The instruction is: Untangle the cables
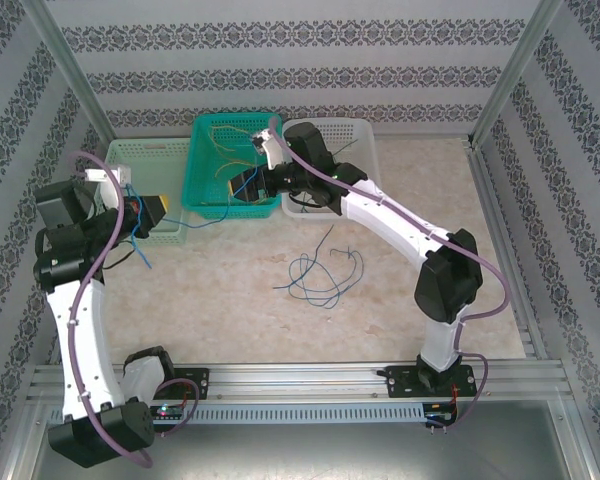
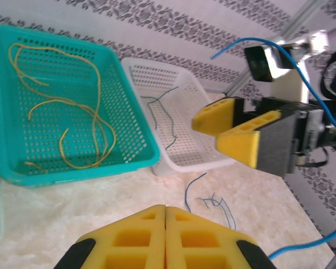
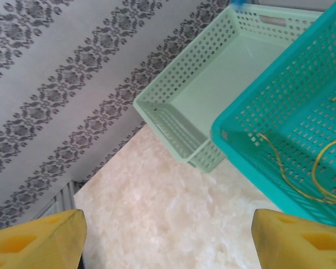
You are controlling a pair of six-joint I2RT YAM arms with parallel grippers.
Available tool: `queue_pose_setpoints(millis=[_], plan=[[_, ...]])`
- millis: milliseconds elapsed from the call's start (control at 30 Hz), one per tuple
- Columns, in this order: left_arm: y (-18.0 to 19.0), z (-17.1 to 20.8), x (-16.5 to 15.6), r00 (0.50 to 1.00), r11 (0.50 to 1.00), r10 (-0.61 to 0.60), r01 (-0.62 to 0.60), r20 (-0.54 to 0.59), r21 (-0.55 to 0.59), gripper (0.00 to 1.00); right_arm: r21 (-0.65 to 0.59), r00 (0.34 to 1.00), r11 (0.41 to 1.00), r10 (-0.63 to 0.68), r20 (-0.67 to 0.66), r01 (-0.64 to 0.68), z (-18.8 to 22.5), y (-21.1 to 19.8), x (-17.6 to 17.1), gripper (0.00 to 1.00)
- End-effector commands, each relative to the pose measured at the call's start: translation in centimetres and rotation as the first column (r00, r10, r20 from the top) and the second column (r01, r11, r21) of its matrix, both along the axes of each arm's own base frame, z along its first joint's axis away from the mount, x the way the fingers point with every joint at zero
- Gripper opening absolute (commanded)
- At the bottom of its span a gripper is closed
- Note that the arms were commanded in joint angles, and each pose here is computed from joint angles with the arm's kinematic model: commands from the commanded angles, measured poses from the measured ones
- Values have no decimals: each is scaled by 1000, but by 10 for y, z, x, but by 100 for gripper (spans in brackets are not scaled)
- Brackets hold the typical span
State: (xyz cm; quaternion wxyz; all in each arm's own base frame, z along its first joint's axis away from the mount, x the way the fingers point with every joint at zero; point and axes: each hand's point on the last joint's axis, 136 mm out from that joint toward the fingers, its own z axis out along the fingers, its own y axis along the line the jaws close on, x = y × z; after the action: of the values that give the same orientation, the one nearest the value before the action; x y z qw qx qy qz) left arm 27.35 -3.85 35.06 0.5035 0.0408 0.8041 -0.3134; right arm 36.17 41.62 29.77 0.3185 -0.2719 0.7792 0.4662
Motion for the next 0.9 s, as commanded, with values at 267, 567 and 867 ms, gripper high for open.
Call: queue_pose_setpoints(millis=[267,567,867], plan=[[-14,1,-19,998,998,-58,57,30,32,8,5,976,994,-106,193,107,40,-80,-18,69],[-22,-4,-14,996,996,-85,85,-10,-18,7,60,856,994,45,516,-89,97,-43,-95,80],[-39,-29,-15,984,990,-143,140,-109,-37,6,65,735,988,61,676,-141,117,23,-114,85]])
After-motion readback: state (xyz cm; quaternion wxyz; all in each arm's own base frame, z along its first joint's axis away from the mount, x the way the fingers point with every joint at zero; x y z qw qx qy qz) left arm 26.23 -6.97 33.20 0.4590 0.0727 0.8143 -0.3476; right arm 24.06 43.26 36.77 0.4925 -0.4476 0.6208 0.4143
